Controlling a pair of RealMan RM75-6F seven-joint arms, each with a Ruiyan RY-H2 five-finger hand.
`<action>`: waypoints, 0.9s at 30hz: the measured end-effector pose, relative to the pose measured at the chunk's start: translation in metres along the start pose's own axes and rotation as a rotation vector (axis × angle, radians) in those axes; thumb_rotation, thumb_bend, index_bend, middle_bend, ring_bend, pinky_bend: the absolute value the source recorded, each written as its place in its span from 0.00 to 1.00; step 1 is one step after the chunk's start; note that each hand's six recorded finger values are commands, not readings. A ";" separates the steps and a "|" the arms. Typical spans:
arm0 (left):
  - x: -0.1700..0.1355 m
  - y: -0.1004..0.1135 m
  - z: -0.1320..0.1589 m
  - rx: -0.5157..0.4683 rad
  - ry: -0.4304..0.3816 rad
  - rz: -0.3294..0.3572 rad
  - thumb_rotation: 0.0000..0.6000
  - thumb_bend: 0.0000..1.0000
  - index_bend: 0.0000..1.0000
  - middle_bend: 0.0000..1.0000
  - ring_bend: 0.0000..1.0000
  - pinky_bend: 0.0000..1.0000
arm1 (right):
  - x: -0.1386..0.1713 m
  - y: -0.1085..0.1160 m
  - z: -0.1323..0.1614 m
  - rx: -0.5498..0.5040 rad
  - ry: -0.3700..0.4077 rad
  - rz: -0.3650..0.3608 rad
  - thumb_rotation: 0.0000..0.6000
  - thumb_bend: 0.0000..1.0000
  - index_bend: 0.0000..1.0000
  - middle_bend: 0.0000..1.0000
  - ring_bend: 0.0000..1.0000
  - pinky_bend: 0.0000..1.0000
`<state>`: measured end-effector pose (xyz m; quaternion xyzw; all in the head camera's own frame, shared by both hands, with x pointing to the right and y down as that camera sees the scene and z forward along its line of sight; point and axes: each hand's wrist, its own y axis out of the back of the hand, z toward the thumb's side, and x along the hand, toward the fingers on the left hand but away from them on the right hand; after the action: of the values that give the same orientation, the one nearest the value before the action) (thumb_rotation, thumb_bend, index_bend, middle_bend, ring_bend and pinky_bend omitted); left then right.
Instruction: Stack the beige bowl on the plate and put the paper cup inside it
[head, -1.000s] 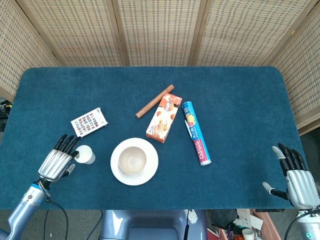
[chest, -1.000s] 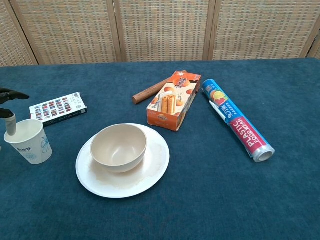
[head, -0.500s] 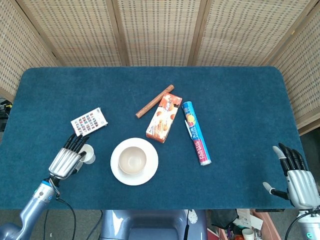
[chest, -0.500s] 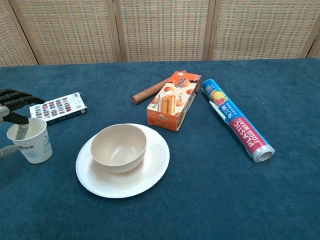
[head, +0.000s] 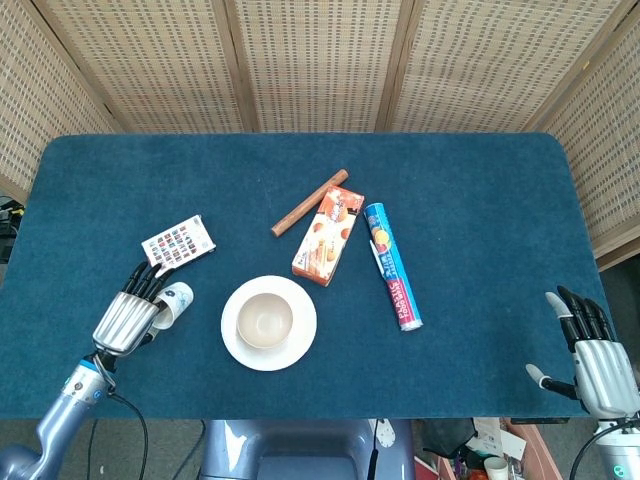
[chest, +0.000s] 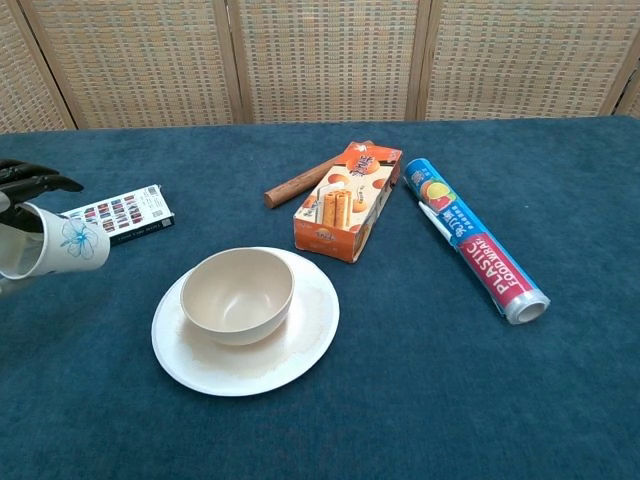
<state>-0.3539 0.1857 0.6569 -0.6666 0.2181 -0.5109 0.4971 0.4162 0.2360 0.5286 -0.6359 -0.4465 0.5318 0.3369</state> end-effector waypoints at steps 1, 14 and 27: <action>0.002 0.003 0.001 -0.004 -0.003 0.005 1.00 0.37 0.65 0.10 0.00 0.01 | 0.000 0.000 0.000 0.000 -0.001 0.000 1.00 0.15 0.00 0.00 0.00 0.00; 0.029 0.047 0.057 -0.069 -0.146 0.006 1.00 0.37 0.65 0.10 0.00 0.01 | 0.000 0.003 -0.004 -0.009 -0.010 -0.010 1.00 0.15 0.00 0.00 0.00 0.00; 0.054 0.070 0.091 -0.037 -0.200 -0.139 1.00 0.37 0.65 0.10 0.00 0.01 | 0.000 0.009 -0.008 -0.030 -0.017 -0.024 1.00 0.15 0.00 0.00 0.00 0.00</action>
<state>-0.2359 0.1538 0.6220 -0.7368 0.1299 -0.4708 0.4675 0.4263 0.2333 0.5222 -0.6308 -0.4651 0.5263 0.3298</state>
